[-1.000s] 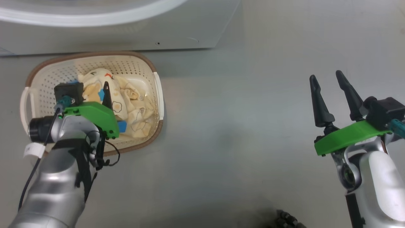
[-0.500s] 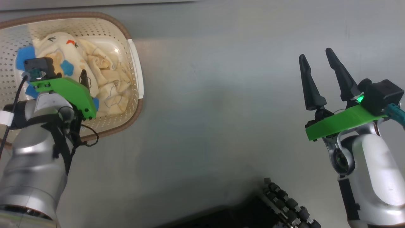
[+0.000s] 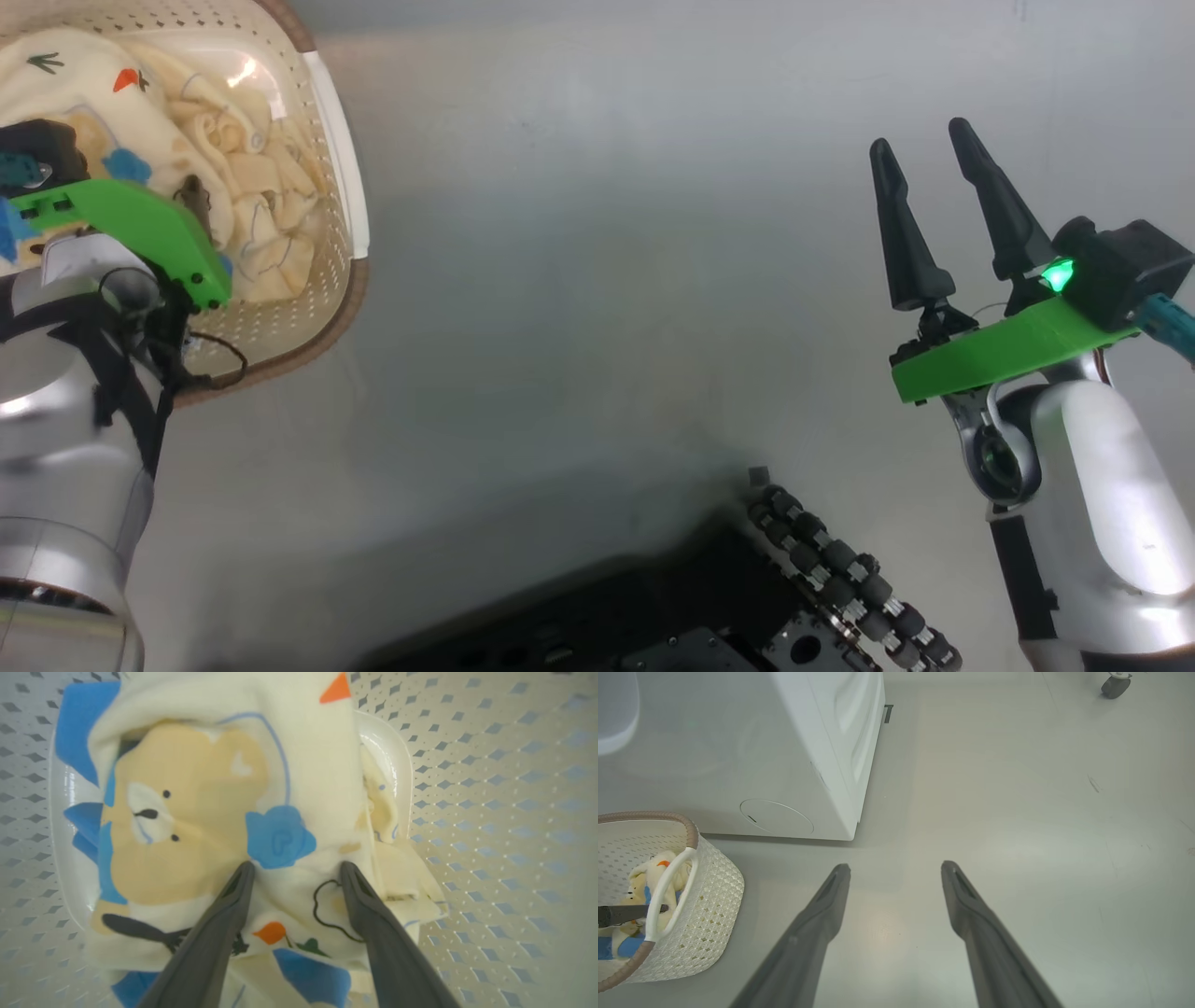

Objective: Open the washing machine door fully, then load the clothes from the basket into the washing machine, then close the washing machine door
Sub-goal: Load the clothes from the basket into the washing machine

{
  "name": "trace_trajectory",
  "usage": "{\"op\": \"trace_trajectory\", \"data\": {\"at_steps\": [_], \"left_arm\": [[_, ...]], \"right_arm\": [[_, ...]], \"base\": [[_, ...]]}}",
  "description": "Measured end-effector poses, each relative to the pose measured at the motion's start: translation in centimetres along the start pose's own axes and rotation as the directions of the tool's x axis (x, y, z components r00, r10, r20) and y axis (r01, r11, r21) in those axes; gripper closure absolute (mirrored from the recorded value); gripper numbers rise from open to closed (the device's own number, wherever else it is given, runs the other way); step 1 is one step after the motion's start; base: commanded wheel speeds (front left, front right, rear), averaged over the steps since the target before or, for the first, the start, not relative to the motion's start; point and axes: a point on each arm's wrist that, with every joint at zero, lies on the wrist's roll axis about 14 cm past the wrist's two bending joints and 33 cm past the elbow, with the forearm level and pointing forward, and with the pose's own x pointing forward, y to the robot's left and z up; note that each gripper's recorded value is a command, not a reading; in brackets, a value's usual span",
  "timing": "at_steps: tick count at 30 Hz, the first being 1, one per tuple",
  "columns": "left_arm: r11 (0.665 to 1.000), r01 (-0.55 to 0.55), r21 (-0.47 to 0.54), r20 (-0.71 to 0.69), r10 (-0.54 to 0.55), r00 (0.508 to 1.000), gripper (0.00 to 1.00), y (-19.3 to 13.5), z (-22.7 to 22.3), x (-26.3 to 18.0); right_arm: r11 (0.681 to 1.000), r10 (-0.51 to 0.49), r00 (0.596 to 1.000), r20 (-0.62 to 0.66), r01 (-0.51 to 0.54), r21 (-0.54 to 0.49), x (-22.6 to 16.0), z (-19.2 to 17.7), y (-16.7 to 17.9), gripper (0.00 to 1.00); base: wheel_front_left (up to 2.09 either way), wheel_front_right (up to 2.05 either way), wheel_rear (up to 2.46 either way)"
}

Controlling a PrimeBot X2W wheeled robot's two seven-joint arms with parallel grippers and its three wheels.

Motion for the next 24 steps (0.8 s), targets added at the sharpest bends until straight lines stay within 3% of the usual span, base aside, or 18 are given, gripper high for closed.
{"op": "trace_trajectory", "data": {"at_steps": [1, 4, 14, 24], "left_arm": [[1.0, 0.002, -0.003, -0.017, -0.002, 1.0, 0.0, -0.1, -0.4, 0.3], [1.0, -0.013, -0.002, -0.075, 0.012, 0.997, 1.0, -0.1, -1.6, 0.9], [0.999, -0.037, 0.016, -0.107, 0.039, 0.993, 1.0, 0.7, -2.5, 1.0], [0.996, -0.045, 0.072, 0.058, 0.041, 0.997, 1.0, 1.3, 0.7, -1.1]], "right_arm": [[1.0, -0.002, 1.0, -0.007, 0.002, 0.0, 0.0, -0.3, -0.1, 0.0], [1.0, -0.009, 1.0, -0.019, 0.009, 0.0, -0.1, -0.7, -0.3, 0.0], [1.0, -0.008, 1.0, -0.013, 0.008, 0.001, 0.0, -0.8, -0.3, 0.0], [1.0, 0.018, 1.0, 0.018, -0.018, 0.014, 0.6, 0.2, 0.8, 0.0]], "base": [[0.0, 0.0, 0.0], [0.0, 0.0, 0.0], [0.0, 0.0, 0.0], [0.0, 0.0, 0.0]]}}
